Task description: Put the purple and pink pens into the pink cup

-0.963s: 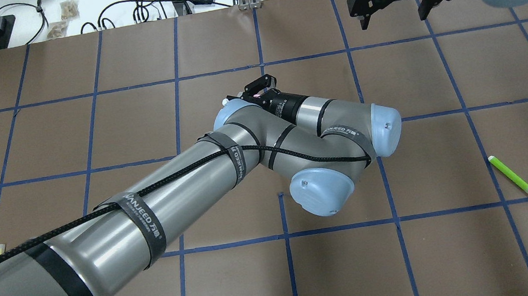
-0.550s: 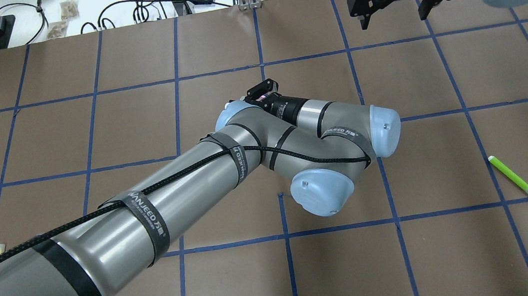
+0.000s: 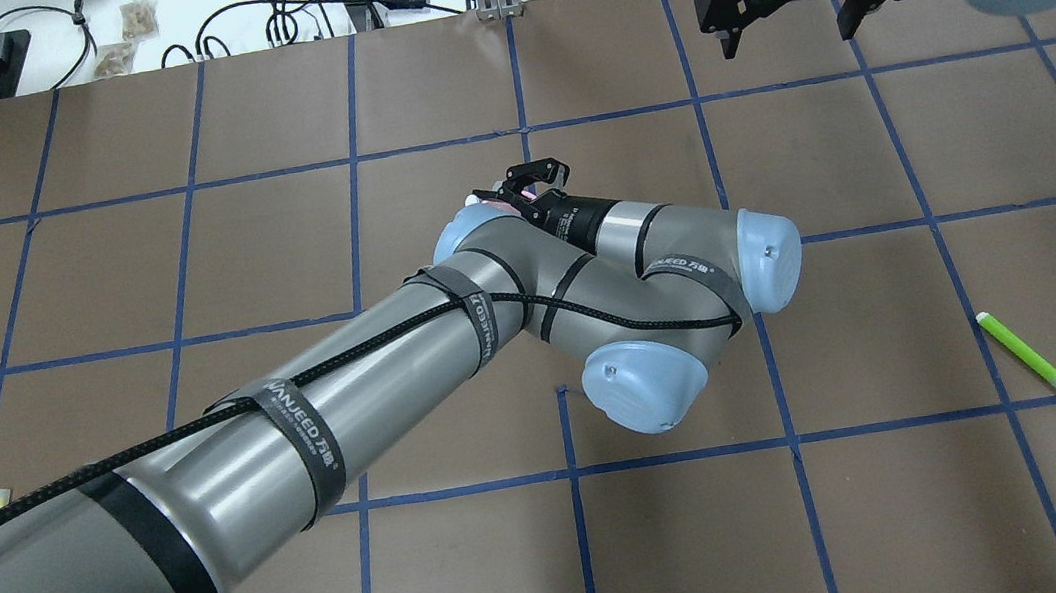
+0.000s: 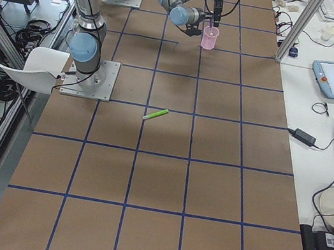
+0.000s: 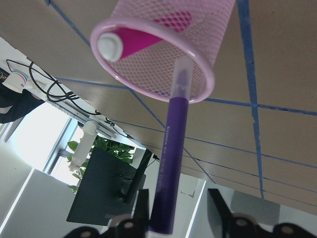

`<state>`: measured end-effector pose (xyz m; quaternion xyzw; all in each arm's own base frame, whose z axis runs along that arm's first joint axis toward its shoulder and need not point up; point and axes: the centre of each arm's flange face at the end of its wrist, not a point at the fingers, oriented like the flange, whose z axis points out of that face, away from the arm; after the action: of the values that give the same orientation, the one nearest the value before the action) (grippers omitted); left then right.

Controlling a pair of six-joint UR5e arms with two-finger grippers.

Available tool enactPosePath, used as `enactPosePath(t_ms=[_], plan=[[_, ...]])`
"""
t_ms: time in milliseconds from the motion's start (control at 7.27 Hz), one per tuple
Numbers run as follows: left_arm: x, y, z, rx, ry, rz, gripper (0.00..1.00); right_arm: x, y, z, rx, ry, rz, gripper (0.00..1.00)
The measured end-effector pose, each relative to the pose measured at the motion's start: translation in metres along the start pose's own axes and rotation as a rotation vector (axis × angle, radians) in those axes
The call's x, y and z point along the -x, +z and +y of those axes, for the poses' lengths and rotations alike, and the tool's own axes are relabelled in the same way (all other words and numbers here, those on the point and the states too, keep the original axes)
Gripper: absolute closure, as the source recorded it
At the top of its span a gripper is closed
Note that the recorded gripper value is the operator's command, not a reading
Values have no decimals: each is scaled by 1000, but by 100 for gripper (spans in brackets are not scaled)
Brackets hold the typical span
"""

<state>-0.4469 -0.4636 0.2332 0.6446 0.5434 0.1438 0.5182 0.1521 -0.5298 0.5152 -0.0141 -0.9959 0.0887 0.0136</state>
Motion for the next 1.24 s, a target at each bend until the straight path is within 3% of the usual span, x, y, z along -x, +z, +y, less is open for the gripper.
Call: enactPosePath(t_ms=[550,825,962,1100,1238], plan=[[1,-1,5,-9,-9,3,16,1,1,0,2,-3,-1,0],[-2,1,4,-42,-10,33,54,2,1,0,3,-4,-1,0],[-3,1,4,-58,-10,47,28,2,2,0,4,-5,0,0],[-3,2,4,-66,-8,54,20,2,2,0,5,-5,0,0],[-3,2,4,-68,-6,56,53,2,2,0,6,-5,-1,0]])
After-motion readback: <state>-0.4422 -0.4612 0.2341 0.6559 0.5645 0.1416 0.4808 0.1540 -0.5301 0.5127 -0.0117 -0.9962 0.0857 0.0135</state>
